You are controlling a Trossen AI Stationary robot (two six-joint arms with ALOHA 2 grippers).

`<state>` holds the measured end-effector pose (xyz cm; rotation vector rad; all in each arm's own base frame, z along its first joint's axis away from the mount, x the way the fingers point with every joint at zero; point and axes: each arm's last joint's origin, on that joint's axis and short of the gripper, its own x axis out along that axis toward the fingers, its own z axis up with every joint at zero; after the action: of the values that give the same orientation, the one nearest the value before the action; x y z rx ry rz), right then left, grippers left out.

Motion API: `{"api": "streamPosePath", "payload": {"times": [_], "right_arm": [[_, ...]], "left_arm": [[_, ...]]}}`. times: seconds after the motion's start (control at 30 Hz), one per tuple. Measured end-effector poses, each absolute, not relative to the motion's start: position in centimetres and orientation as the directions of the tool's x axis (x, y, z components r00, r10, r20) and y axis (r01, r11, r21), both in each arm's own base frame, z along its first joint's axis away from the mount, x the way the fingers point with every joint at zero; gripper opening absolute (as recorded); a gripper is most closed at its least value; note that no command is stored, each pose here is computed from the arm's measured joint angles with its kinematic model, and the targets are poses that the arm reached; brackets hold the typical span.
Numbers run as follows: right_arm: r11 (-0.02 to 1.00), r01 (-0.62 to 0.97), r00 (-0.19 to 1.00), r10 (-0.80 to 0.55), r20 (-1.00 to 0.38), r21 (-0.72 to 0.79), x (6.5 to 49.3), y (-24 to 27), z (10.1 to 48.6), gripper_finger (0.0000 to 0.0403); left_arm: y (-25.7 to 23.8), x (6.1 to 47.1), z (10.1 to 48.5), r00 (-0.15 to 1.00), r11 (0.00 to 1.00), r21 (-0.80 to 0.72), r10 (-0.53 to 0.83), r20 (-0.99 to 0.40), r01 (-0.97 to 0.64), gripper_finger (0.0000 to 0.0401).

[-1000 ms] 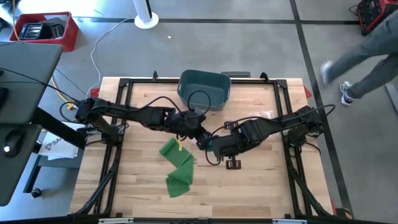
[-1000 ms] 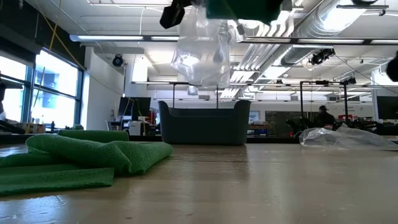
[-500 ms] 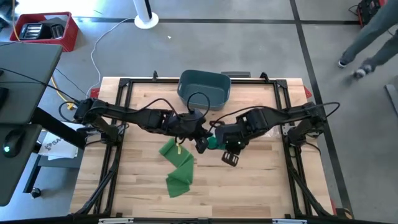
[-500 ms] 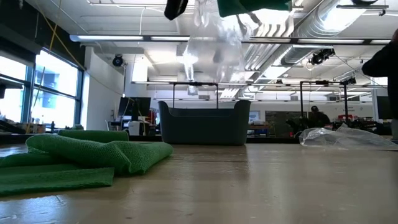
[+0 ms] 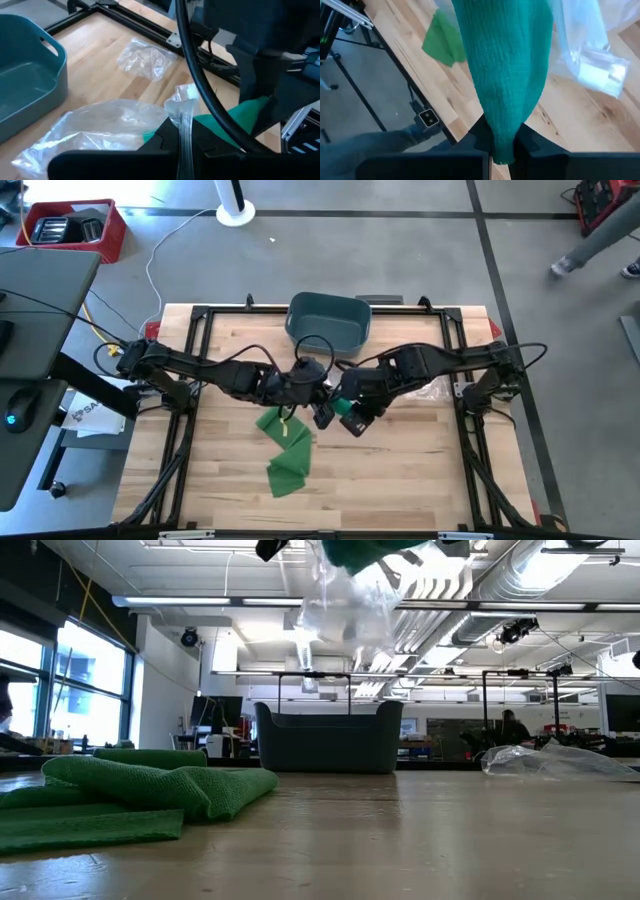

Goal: Roll bandage
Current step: Put the rolled blue bandage into the transparent zip bag

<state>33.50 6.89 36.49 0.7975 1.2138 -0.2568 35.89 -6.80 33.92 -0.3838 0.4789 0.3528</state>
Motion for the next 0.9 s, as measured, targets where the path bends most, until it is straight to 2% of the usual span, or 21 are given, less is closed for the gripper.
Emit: {"api": "streamPosePath", "payload": {"times": [0.23, 0.47, 0.67, 0.77, 0.9], "right_arm": [[0.707, 0.592, 0.407, 0.153, -0.9, 0.388, 32.3, 7.2, 37.7, 0.002], [0.68, 0.628, 0.49, 0.034, -0.871, 0.38, 29.7, 8.4, 39.8, 0.0021], [0.642, 0.631, 0.547, 0.03, -0.836, 0.436, 30.2, 8.9, 40.1, 0.0022], [0.628, 0.598, 0.613, 0.042, -0.789, 0.498, 30.9, 9.1, 40.5, 0.0039], [0.616, 0.562, 0.675, 0.045, -0.736, 0.553, 31.5, 9.2, 41.0, 0.0089]], "left_arm": [[-7.5, 35.6, 34.2, 0.844, 0.876, -0.309, 0.179, -0.505, -0.37, 0.0], [-8.3, 33.9, 36.6, 0.893, 0.879, -0.376, 0.113, -0.436, -0.294, 0.0], [-8.3, 33.8, 37.1, 0.905, 0.884, -0.371, 0.119, -0.408, -0.284, 0.0], [-8.2, 33.9, 36.9, 0.899, 0.88, -0.352, 0.162, -0.407, -0.319, 0.0], [-8.1, 33.9, 36.8, 0.889, 0.872, -0.33, 0.216, -0.403, -0.362, 0.0]]}}
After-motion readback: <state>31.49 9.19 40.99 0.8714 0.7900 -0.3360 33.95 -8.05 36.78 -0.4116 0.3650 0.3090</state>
